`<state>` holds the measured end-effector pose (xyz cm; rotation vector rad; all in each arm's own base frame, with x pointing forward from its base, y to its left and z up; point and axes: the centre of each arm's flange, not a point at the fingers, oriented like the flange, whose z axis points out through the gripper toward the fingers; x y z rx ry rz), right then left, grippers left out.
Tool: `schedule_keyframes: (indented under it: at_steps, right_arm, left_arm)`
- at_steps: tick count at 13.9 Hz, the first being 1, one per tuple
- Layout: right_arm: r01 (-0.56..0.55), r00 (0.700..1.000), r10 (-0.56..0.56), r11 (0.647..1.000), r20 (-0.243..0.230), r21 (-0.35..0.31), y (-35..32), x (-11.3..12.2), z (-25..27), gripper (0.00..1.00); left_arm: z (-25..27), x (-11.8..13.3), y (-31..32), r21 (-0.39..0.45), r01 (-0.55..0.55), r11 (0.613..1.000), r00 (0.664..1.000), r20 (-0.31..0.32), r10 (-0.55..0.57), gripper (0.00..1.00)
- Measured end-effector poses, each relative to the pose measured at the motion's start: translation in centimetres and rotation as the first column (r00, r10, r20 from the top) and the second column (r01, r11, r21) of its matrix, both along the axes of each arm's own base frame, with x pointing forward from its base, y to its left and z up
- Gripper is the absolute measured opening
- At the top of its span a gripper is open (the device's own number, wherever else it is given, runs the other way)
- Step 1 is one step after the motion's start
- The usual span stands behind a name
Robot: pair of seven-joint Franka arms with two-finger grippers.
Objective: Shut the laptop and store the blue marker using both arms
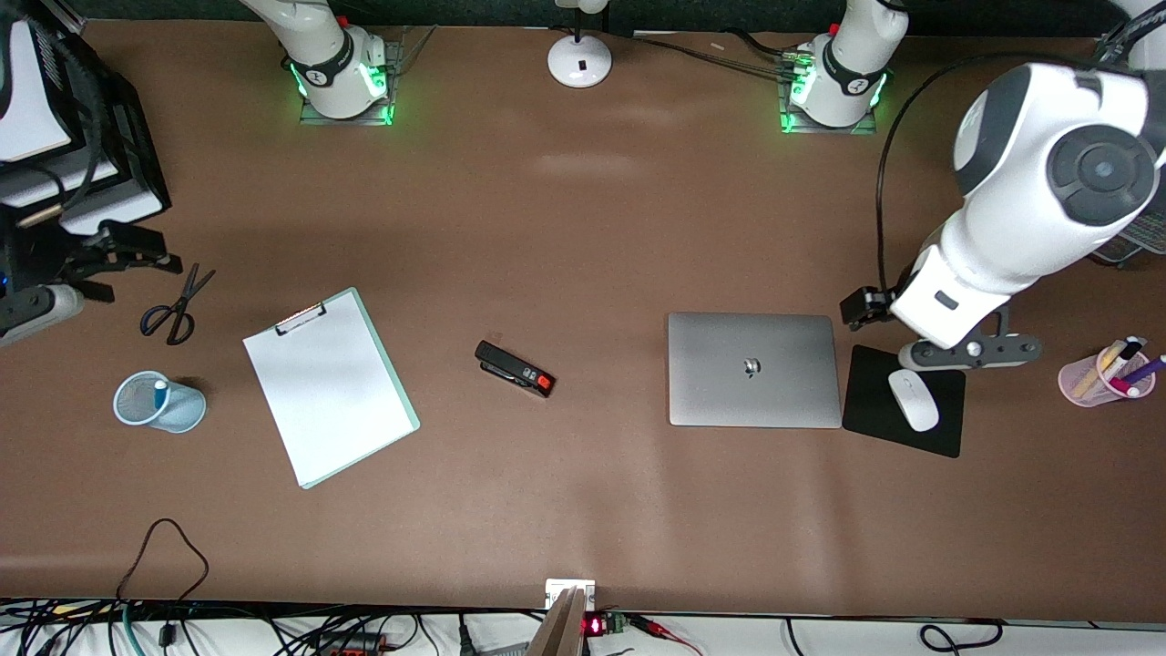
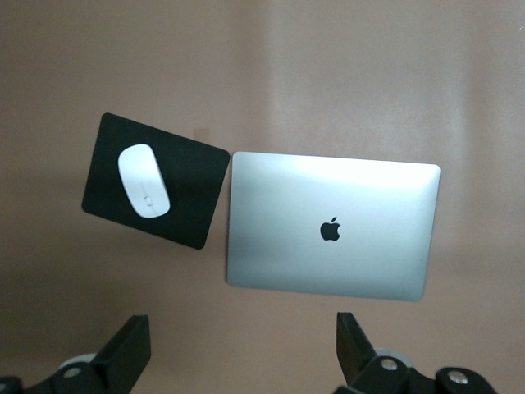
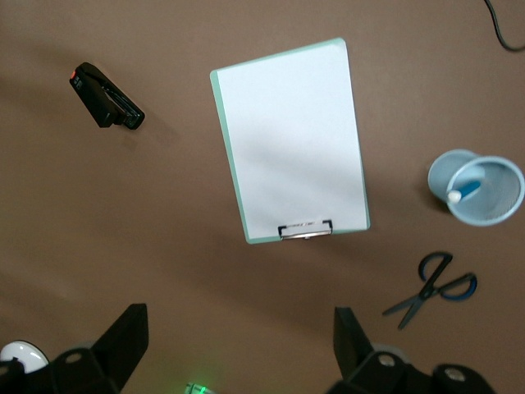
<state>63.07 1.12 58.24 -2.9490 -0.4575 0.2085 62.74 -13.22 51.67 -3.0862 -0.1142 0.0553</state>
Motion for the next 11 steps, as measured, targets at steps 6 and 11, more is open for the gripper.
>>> schedule_keyframes:
  at_steps: [6, 11]
  right_arm:
    - [0.151, 0.988, -0.152, 0.982, -0.001, -0.11, 3.0, -2.5, 1.3, 1.0]
    - [0.171, 0.983, -0.158, 0.974, 0.095, -0.146, 2.8, -5.5, 1.0, 1.0]
  left_arm:
    - [3.4, -1.5, 2.0, 0.002, -0.019, 1.0, 1.0, 0.002, 0.019, 1.0]
    - [7.2, -2.8, 8.4, -0.086, 0.012, 0.996, 1.0, 0.016, -0.01, 1.0]
